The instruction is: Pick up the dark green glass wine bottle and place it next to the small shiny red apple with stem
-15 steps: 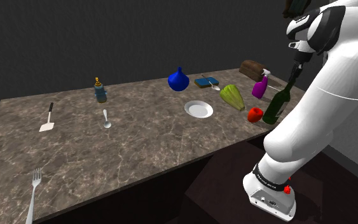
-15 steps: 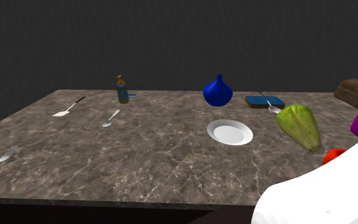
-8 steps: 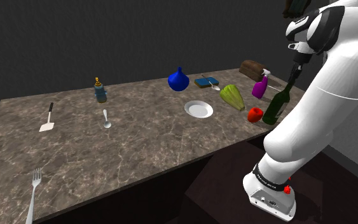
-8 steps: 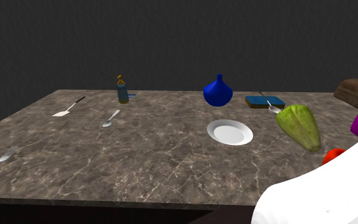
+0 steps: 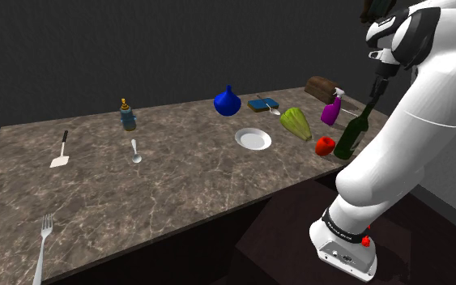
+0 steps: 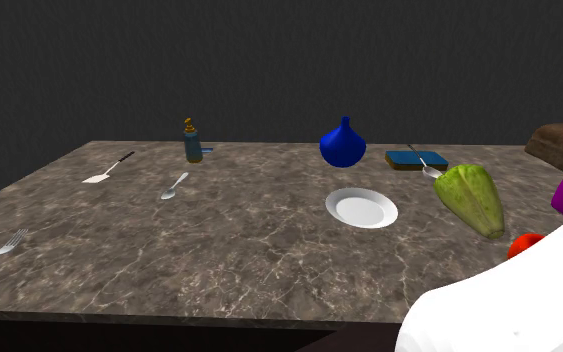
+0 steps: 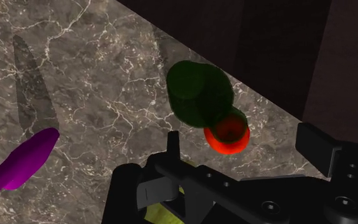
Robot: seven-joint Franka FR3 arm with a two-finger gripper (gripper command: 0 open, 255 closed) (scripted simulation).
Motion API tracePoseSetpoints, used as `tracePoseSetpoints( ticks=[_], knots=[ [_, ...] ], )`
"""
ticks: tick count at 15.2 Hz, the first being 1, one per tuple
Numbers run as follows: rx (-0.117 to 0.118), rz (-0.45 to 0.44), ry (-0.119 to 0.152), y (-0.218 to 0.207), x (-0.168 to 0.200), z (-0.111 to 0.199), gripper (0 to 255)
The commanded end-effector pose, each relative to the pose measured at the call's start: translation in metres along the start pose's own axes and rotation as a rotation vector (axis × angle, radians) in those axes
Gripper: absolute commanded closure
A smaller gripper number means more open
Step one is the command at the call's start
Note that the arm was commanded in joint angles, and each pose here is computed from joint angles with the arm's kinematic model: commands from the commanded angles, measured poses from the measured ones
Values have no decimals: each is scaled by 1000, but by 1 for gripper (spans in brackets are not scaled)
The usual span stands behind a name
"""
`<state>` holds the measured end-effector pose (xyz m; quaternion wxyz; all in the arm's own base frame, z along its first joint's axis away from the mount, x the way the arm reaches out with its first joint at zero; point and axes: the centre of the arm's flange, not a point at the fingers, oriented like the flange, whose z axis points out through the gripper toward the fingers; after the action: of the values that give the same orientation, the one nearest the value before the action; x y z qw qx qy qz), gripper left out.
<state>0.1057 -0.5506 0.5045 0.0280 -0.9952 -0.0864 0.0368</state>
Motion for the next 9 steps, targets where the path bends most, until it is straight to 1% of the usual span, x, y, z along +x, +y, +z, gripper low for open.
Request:
tracePoseSetpoints(
  ticks=[1, 2, 9],
  knots=[
    [1, 0, 0, 1, 1, -23, 0],
    [1, 0, 0, 1, 1, -34, 0],
    [1, 0, 0, 1, 1, -34, 0]
  ],
)
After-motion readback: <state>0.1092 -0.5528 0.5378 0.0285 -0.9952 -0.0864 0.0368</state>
